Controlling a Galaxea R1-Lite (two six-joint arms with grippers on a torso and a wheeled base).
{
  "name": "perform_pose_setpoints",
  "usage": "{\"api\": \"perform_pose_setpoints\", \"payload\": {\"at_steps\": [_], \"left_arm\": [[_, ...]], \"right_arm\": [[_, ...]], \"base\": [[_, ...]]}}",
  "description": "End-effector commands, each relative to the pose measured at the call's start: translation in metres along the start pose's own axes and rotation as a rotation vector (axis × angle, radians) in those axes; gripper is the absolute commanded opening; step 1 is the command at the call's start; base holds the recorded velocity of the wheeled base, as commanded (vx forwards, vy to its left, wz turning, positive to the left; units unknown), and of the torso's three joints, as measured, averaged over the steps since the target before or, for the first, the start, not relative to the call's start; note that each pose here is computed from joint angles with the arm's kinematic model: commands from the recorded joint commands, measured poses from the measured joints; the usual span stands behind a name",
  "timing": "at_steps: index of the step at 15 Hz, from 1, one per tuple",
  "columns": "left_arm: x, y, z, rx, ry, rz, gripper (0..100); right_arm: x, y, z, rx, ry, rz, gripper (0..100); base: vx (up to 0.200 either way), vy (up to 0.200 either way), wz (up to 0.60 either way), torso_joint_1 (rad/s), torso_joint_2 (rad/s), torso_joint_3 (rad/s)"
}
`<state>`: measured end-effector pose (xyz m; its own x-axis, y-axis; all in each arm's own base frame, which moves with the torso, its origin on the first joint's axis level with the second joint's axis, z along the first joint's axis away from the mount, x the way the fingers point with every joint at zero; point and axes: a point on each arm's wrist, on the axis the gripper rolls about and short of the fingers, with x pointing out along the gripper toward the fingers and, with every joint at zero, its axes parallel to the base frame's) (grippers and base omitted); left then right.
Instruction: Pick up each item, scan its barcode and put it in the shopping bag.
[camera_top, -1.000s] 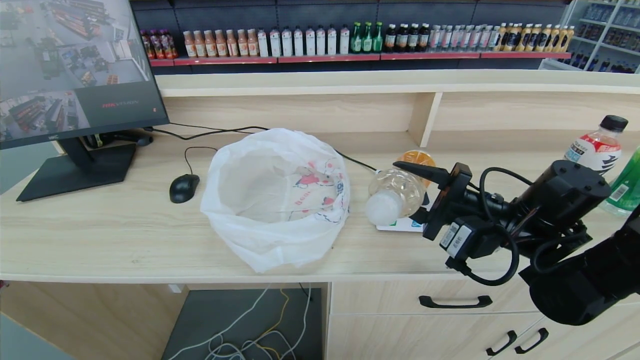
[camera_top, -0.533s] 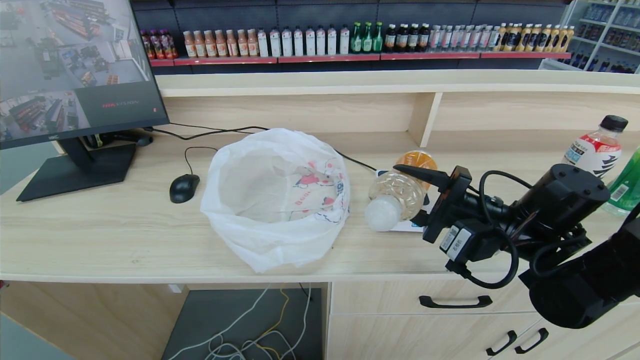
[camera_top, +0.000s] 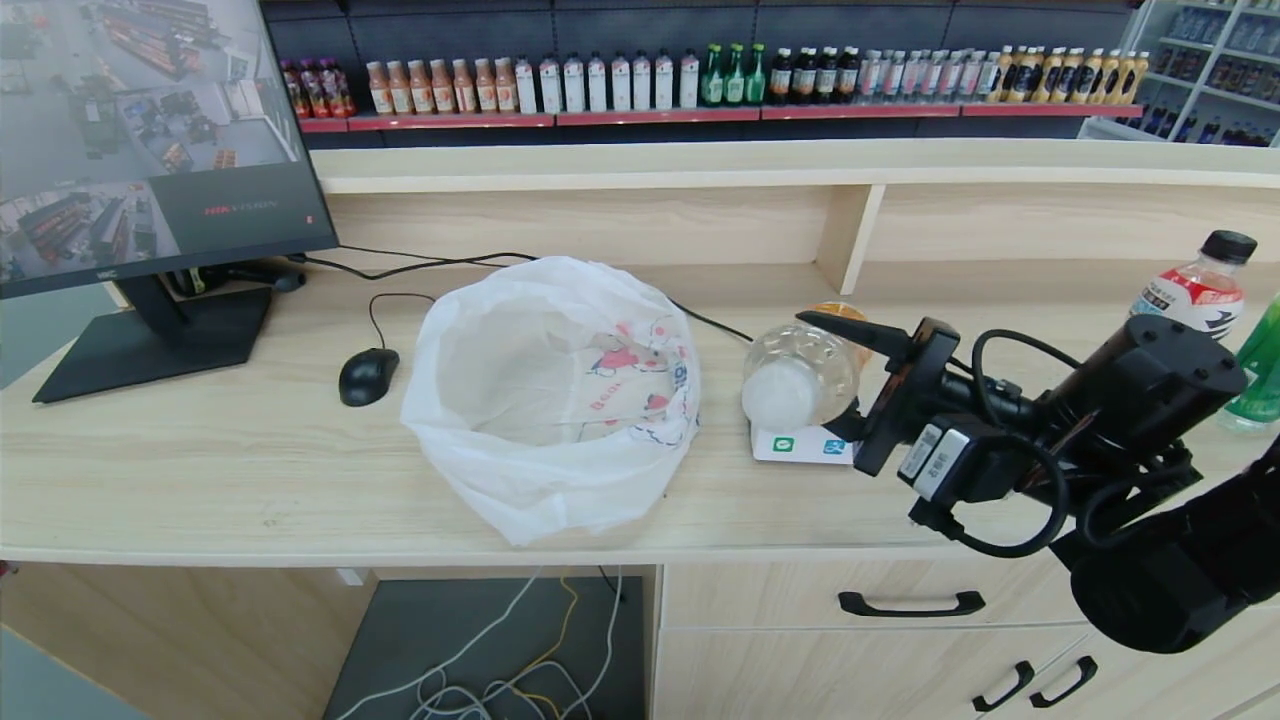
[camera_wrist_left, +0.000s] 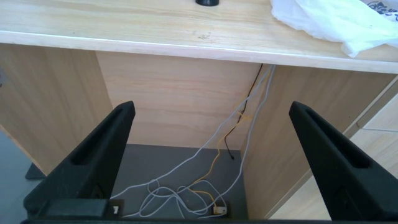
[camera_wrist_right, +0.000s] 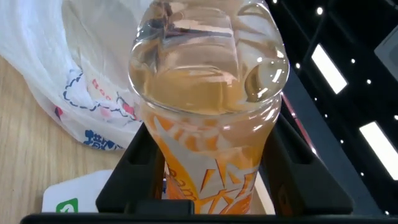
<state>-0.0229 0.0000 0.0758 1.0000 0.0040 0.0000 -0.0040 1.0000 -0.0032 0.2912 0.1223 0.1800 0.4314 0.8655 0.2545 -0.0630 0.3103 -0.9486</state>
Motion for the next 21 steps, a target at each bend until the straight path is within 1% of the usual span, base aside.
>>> {"api": "perform_pose_setpoints", "payload": {"at_steps": [1,3,4,5,6,9,10,12,13,14,16,17,18,20,21], "left_arm": [[0.000,0.000,0.000,0.000,0.000,0.001,100],[0.000,0.000,0.000,0.000,0.000,0.001,100],[0.000,0.000,0.000,-0.001,0.002,0.001,100],[0.000,0.000,0.000,0.000,0.000,0.001,100],[0.000,0.000,0.000,0.000,0.000,0.001,100],[0.000,0.000,0.000,0.000,0.000,0.001,100],[0.000,0.000,0.000,-0.001,0.000,0.001,100],[0.000,0.000,0.000,-0.001,0.000,0.001,100],[0.000,0.000,0.000,0.000,0.000,0.001,100],[0.000,0.000,0.000,-0.001,0.002,0.001,100],[0.000,0.000,0.000,0.000,0.000,0.001,100],[0.000,0.000,0.000,-0.001,0.000,0.001,100],[0.000,0.000,0.000,0.000,0.000,0.001,100],[0.000,0.000,0.000,0.000,0.000,0.001,100],[0.000,0.000,0.000,0.000,0.000,0.001,100]], "right_arm": [[-0.004,-0.024,0.015,-0.002,-0.007,-0.066,0],[-0.002,-0.041,0.037,0.051,-0.005,-0.146,0],[-0.001,-0.043,0.044,0.088,0.011,-0.174,0],[0.004,-0.046,0.057,0.136,0.002,-0.208,0],[0.005,-0.048,0.064,0.169,0.005,-0.231,0],[0.010,-0.052,0.091,0.342,0.059,-0.346,0],[0.014,-0.052,0.106,0.454,0.085,-0.411,0],[0.009,-0.058,0.113,0.549,0.129,-0.499,0],[0.004,-0.061,0.115,0.604,0.137,-0.529,0],[-0.002,-0.060,0.117,0.658,0.154,-0.549,0],[-0.019,-0.048,0.119,0.797,0.217,-0.572,0],[-0.026,-0.045,0.121,0.846,0.226,-0.577,0],[-0.030,-0.043,0.121,0.921,0.218,-0.585,0],[-0.035,-0.044,0.124,0.976,0.202,-0.600,0],[-0.036,-0.042,0.123,0.988,0.211,-0.604,0]], "base": [[0.000,0.000,0.00,0.000,0.00,0.000],[0.000,0.000,0.00,0.000,0.00,0.000],[0.000,0.000,0.00,0.000,0.00,0.000],[0.000,0.000,0.00,0.000,0.00,0.000],[0.000,0.000,0.00,0.000,0.00,0.000],[0.000,0.000,0.00,0.000,0.00,0.000],[0.000,0.000,0.00,0.000,0.00,0.000],[0.000,0.000,0.00,0.000,0.00,0.000],[0.000,0.000,0.00,0.000,0.00,0.000],[0.000,0.000,0.00,0.000,0.00,0.000],[0.000,0.000,0.00,0.000,0.00,0.000],[0.000,0.000,0.00,0.000,0.00,0.000],[0.000,0.000,0.00,0.000,0.00,0.000],[0.000,0.000,0.00,0.000,0.00,0.000],[0.000,0.000,0.00,0.000,0.00,0.000]]}}
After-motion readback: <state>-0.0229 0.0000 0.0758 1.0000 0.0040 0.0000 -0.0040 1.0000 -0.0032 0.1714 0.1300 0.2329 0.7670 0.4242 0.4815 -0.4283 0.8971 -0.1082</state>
